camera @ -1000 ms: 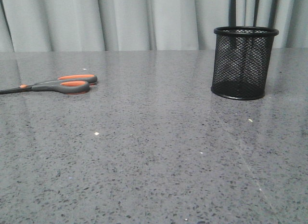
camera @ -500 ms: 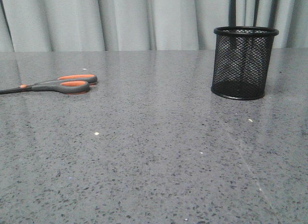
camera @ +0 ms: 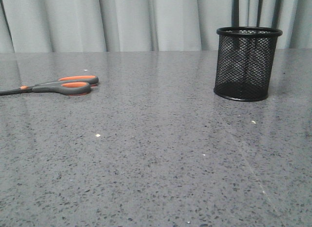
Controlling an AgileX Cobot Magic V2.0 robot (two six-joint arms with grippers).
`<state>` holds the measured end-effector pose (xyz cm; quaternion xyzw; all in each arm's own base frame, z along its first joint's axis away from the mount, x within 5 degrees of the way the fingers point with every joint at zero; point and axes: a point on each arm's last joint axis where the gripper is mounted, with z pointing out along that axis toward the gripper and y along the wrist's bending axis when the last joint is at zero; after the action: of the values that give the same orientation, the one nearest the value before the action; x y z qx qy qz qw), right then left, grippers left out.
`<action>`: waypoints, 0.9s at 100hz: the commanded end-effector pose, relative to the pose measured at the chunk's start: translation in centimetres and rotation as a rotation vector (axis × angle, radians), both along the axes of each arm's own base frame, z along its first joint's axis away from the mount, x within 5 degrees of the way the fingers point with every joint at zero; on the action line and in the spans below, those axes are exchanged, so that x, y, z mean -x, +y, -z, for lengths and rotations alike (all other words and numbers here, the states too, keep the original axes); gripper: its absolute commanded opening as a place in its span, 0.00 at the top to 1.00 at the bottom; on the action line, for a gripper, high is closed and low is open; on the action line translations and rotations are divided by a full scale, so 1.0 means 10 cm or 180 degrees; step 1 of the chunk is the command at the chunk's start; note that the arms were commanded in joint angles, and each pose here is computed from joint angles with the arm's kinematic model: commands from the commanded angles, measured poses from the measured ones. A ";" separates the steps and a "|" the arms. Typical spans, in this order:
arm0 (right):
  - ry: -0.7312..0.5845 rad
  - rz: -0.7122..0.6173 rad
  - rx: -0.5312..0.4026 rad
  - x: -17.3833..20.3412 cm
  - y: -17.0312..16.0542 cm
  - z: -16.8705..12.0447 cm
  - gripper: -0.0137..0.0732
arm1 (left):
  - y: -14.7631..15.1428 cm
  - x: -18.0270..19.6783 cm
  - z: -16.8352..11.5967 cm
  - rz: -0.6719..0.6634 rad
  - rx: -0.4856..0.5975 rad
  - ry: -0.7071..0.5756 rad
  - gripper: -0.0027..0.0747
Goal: Put scissors into bucket
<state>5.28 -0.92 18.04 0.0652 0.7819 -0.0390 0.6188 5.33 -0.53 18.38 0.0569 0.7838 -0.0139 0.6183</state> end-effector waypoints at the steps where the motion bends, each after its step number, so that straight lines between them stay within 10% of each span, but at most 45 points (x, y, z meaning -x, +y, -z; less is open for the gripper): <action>1: -0.0109 0.0011 0.0086 0.00 -0.01 -0.01 0.91 | -0.01 0.00 0.08 0.0015 0.0074 -0.0111 0.99; 30: -0.0606 -0.0101 0.1274 -0.01 -0.01 -0.20 0.91 | -0.01 0.00 0.08 0.0015 0.0074 -0.0111 0.99; 53: -0.1507 -0.0393 0.1379 0.01 0.12 -0.44 0.91 | -0.02 -0.01 0.04 0.0022 0.0332 -0.0216 0.99; 67: -0.2189 -0.0546 0.0398 0.07 0.17 -0.60 0.91 | -0.05 -0.02 -0.08 -0.0029 0.1547 -0.0482 0.99; 90: -0.2166 -0.0418 -0.0702 0.07 0.10 -0.61 0.91 | 0.04 -0.02 -0.24 -0.0258 0.2401 -0.0948 0.99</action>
<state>5.10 0.12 23.18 0.0616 0.5737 0.0646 0.8142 5.55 -0.85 20.86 -0.1483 0.6776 -0.2417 0.6786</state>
